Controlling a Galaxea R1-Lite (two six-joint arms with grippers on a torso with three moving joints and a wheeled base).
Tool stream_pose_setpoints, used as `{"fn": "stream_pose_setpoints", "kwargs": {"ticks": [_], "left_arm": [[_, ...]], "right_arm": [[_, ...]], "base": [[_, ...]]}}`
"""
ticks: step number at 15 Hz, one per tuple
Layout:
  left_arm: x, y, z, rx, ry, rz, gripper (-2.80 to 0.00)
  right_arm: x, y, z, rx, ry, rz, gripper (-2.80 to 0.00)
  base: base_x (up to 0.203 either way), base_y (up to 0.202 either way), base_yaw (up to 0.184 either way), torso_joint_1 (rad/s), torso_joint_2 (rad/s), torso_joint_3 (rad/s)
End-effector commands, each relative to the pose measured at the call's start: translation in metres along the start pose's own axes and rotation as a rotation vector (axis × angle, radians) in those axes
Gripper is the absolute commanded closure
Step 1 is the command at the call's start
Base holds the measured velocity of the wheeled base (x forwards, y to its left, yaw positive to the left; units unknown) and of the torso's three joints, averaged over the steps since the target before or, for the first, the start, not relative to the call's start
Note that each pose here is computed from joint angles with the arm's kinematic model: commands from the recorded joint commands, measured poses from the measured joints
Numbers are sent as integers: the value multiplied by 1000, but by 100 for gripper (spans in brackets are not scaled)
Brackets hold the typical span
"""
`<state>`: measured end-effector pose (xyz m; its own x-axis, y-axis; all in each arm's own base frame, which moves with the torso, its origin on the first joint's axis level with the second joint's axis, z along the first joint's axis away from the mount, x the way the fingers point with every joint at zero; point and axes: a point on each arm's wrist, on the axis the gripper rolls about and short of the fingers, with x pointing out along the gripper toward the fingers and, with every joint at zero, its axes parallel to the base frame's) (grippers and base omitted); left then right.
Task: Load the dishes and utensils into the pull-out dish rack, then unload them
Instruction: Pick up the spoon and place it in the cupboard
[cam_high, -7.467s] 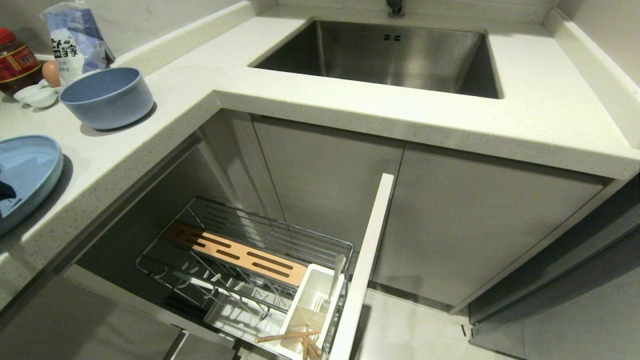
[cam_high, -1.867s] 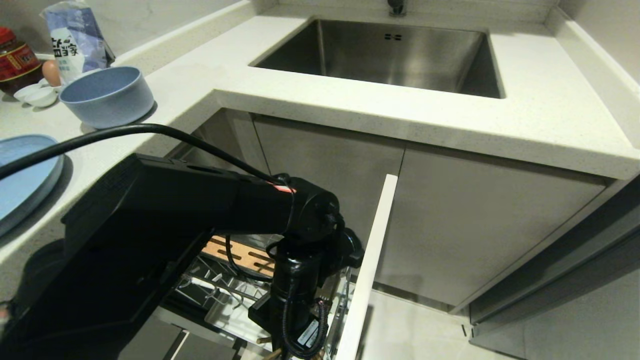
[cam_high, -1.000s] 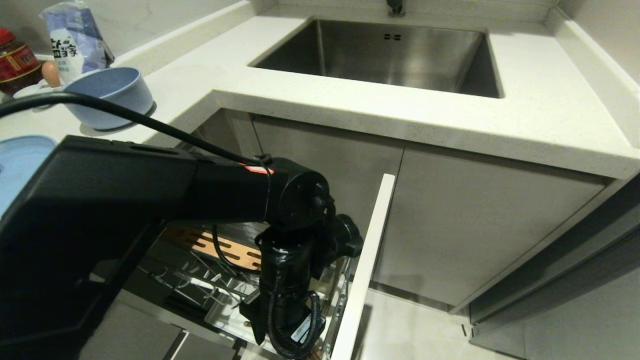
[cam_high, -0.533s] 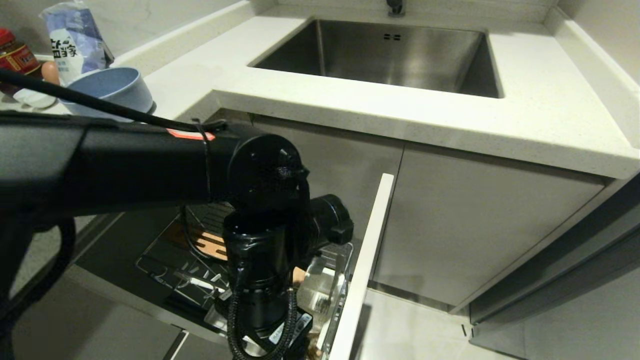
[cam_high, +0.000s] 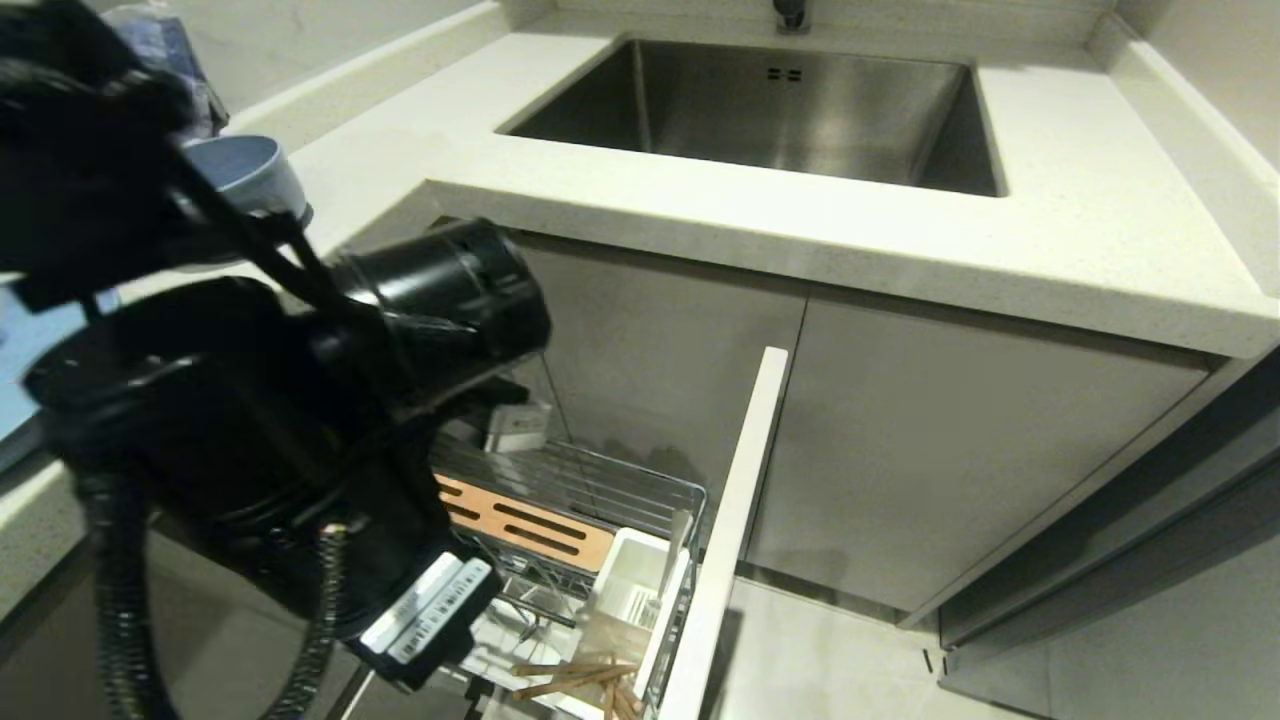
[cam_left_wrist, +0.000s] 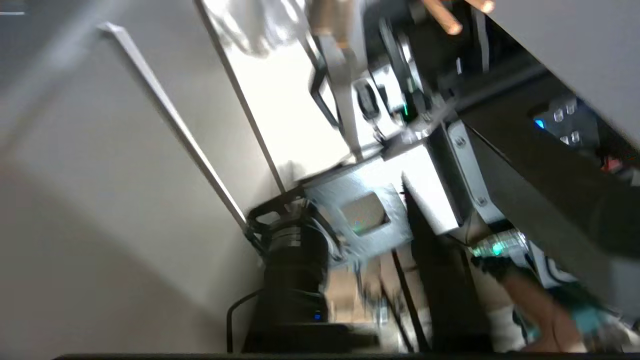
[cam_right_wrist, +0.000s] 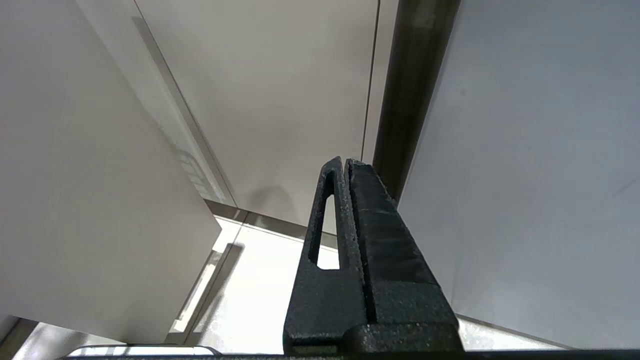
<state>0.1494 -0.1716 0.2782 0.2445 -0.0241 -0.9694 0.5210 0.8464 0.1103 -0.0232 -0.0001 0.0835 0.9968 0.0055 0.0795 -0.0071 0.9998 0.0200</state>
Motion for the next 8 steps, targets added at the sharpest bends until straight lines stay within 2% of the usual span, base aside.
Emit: {"fn": "stream_pose_setpoints", "kwargs": {"ticks": [1,3,5,8], "left_arm": [[-43,24,-37,-55,-180,3,0],[-66,39,-56,-120,-333,10,0],[-89,55,-75,-208,-519,24,0],[-111,81,-94,-365,-712,123,0]], "right_arm": [[1,0,-7,0,24,0,0],[1,0,-7,1,24,0,0],[1,0,-7,0,24,0,0],[1,0,-7,0,24,0,0]], "base": [[0,0,0,0,0,0],[0,0,0,0,0,0],[0,0,0,0,0,0],[0,0,0,0,0,0]]}}
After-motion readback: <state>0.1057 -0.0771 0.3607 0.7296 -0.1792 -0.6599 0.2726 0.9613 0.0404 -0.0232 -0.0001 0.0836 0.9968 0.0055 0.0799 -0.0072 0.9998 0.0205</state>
